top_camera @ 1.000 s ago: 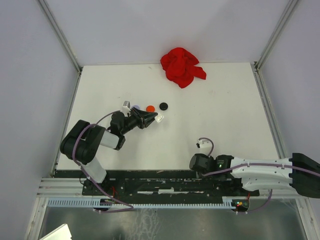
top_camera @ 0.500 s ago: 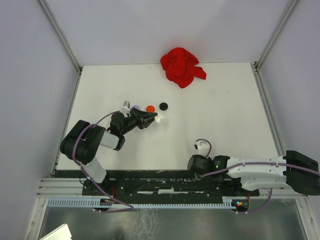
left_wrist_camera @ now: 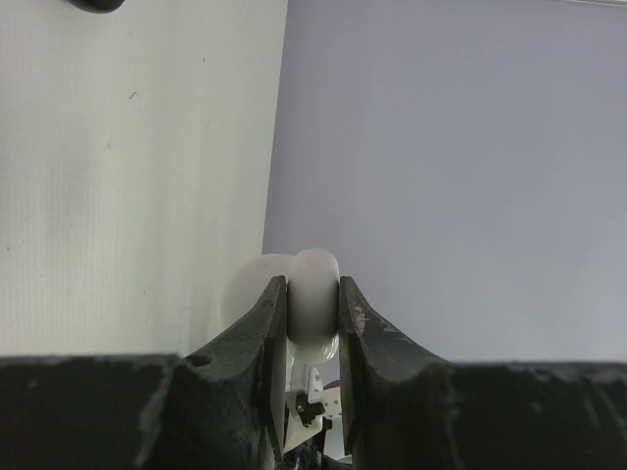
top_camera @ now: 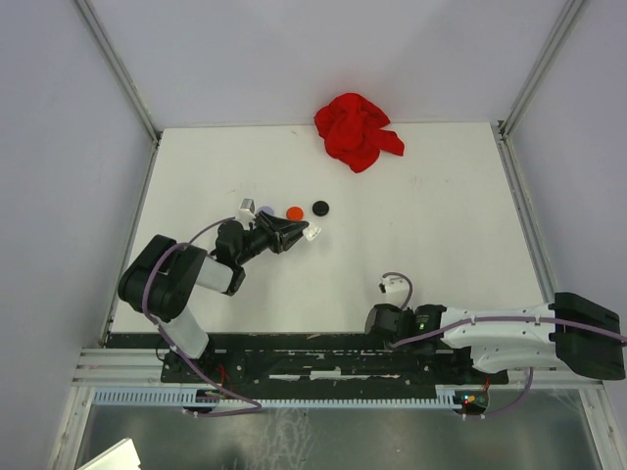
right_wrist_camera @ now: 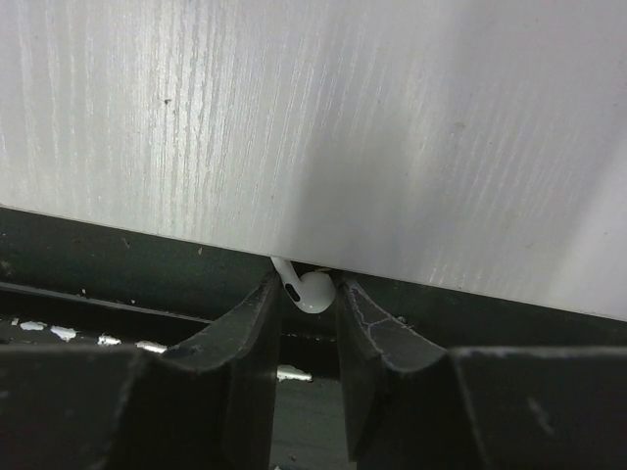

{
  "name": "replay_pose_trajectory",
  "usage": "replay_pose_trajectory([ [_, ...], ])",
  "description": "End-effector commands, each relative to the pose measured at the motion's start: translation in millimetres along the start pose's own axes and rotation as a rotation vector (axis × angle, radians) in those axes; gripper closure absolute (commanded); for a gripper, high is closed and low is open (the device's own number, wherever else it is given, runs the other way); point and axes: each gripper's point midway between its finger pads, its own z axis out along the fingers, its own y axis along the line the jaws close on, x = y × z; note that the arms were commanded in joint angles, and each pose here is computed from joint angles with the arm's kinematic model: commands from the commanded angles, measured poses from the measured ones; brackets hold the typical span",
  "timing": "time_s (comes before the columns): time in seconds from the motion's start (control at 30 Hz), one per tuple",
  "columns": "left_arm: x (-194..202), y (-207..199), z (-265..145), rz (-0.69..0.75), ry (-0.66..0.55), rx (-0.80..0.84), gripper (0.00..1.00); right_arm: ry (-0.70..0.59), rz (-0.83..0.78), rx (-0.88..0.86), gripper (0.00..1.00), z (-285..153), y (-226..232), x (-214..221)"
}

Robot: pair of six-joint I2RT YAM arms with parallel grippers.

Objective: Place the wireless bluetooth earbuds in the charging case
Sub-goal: Pick up the earbud from the center of the board.

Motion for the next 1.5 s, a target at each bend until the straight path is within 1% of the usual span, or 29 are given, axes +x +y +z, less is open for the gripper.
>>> replay_pose_trajectory([
  [0.0, 1, -13, 0, 0.060, -0.007, 0.063, 0.97, -0.021, 0.023, -0.007, 0.69, -2, 7, -7],
  [0.07, 0, -12, 1, 0.059, -0.007, 0.061, 0.97, -0.021, 0.022, -0.004, 0.74, -2, 7, -6],
  [0.13, 0, -12, 1, 0.058, -0.007, 0.062, 0.97, -0.022, 0.022, -0.002, 0.78, -3, 7, -7],
  [0.4, 0, -10, 1, 0.056, -0.007, 0.061, 0.97, -0.034, 0.009, 0.006, 0.88, -6, 6, -10],
  [0.53, 0, -10, 2, 0.054, -0.006, 0.061, 0.97, -0.048, -0.017, 0.018, 0.92, -10, 6, -13],
  [0.93, 0, -8, 2, 0.054, -0.008, 0.057, 0.97, -0.106, -0.070, 0.002, 0.93, -31, 18, -21],
  [1.1, -1, -9, 2, 0.055, -0.010, 0.059, 0.97, -0.149, -0.078, -0.021, 0.93, -44, 26, -32],
  [1.3, 0, -11, 2, 0.059, -0.008, 0.063, 0.97, -0.263, -0.102, -0.011, 0.90, -52, 31, -65],
  [1.47, 1, -16, 0, 0.065, -0.009, 0.078, 0.97, -0.245, -0.111, -0.016, 0.90, -39, 37, -89],
])
